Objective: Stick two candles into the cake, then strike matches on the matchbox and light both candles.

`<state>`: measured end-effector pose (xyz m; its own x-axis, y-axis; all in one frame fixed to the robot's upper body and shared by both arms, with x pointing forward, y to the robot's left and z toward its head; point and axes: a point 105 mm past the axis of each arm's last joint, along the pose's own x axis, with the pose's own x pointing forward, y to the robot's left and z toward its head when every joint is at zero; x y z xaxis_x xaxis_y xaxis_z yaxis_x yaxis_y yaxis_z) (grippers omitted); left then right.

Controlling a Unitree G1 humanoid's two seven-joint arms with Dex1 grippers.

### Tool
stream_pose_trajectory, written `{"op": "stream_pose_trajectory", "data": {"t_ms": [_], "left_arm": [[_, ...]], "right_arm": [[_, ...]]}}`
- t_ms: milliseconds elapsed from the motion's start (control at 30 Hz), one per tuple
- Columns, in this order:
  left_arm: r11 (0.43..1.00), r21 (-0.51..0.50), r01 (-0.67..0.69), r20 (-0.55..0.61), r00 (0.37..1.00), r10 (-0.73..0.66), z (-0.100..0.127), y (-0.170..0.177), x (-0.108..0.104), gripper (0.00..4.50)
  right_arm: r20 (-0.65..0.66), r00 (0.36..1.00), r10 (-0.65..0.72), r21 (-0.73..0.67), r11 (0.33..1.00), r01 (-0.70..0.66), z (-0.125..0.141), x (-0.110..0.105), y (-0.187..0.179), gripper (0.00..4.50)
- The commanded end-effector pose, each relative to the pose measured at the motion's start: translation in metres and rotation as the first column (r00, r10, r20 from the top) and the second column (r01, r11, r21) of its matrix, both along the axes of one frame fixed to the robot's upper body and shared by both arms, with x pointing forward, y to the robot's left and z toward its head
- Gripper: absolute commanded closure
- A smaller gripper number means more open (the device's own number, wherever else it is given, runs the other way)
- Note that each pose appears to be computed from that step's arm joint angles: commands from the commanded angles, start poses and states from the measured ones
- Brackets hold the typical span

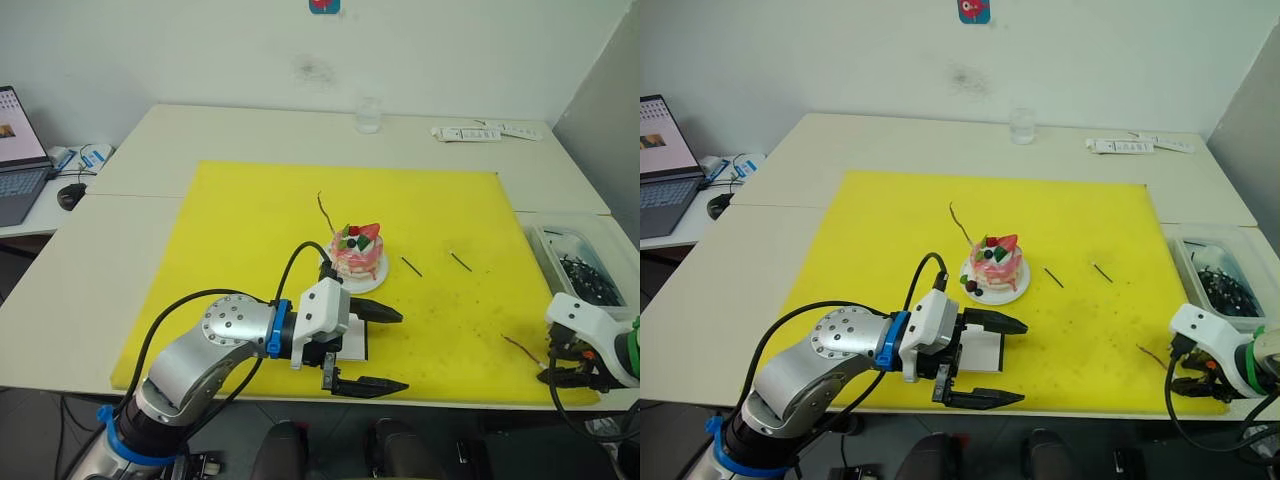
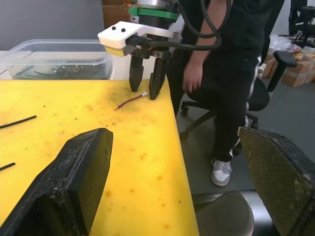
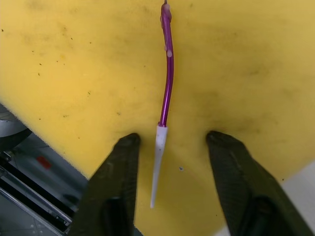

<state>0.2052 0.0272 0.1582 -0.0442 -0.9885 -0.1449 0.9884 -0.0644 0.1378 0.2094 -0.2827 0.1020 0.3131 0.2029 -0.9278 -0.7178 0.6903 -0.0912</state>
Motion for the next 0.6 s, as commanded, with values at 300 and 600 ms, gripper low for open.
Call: {"op": "stream_pose_trajectory", "data": {"t_ms": [300,600], "left_arm": [[1.0,-0.009,0.016,0.038,0.999,-0.016,0.003,-0.005,-0.004,0.0],[0.986,-0.039,-0.163,-0.021,0.986,0.163,0.016,0.033,0.018,0.0]], "right_arm": [[0.056,0.998,0.019,0.075,0.997,-0.023,0.02,0.007,0.015,4.47],[0.458,0.888,0.052,0.383,0.889,-0.25,0.093,0.039,0.092,4.47]]}}
